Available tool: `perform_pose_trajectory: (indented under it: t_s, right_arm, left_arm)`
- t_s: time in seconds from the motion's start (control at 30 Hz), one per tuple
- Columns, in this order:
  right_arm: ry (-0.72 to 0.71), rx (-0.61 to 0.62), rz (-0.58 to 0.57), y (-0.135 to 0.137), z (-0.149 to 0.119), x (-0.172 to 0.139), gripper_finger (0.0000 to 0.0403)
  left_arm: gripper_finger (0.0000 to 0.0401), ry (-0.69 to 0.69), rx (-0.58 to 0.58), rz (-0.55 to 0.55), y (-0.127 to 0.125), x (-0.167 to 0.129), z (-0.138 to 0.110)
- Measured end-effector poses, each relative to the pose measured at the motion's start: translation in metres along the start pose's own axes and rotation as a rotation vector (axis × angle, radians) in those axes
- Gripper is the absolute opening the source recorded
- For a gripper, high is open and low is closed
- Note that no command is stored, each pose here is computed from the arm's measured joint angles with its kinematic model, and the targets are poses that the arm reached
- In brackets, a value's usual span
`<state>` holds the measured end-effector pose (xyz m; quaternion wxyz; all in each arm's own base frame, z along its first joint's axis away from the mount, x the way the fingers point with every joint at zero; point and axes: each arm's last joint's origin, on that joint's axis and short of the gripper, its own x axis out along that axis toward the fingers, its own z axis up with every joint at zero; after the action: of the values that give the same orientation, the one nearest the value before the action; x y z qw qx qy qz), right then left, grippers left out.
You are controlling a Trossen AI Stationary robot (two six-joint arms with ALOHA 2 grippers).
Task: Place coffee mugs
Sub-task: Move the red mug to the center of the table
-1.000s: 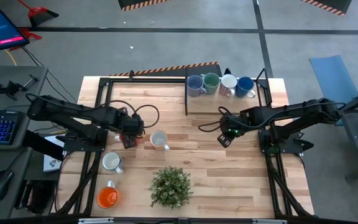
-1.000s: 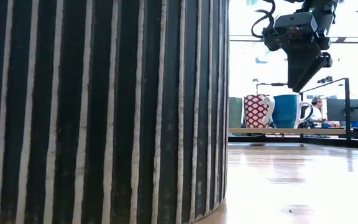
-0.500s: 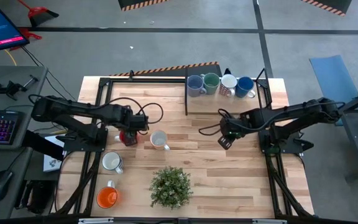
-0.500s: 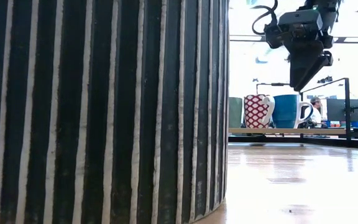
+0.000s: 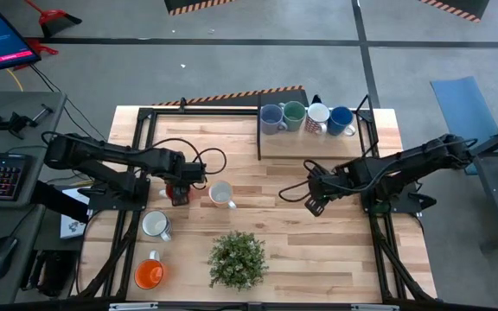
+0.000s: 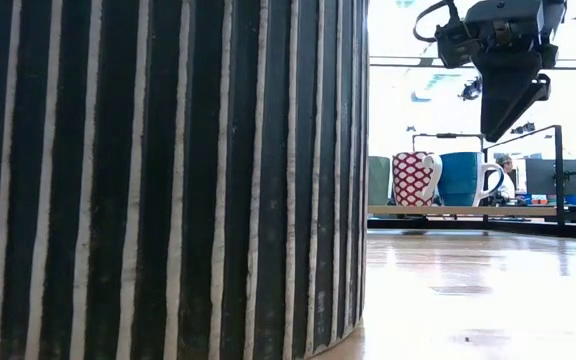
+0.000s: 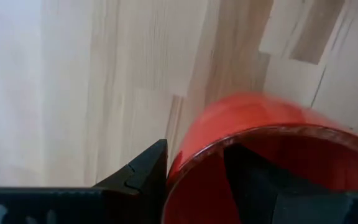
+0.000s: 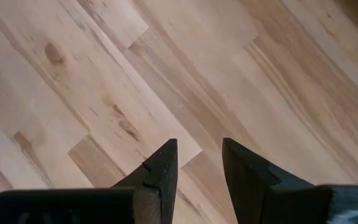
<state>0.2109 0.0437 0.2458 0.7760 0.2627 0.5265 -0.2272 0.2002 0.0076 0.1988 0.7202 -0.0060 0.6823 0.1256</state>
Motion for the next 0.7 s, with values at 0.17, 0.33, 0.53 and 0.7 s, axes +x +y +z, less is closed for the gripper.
perform_pose_trajectory:
  t_s: [0.17,0.33,0.53,0.7]
  right_arm:
    - [0.002,0.02,0.008,0.003,-0.003,-0.001,0.0106]
    - [0.001,0.062,0.014,0.005,-0.005,-0.001,0.0106]
    - [-0.004,0.067,0.026,0.007,-0.006,-0.001,0.0106]
    - [-0.015,0.068,0.026,0.007,-0.005,-0.001,0.0106]
  left_arm:
    - [0.0147,0.019,-0.001,0.003,-0.001,0.011,-0.006]
    - [0.0142,0.012,-0.017,0.003,-0.001,0.015,-0.007]
    - [0.0063,0.011,-0.017,0.007,-0.001,0.015,-0.007]
    - [0.0014,0.013,-0.025,-0.011,-0.002,0.013,-0.007]
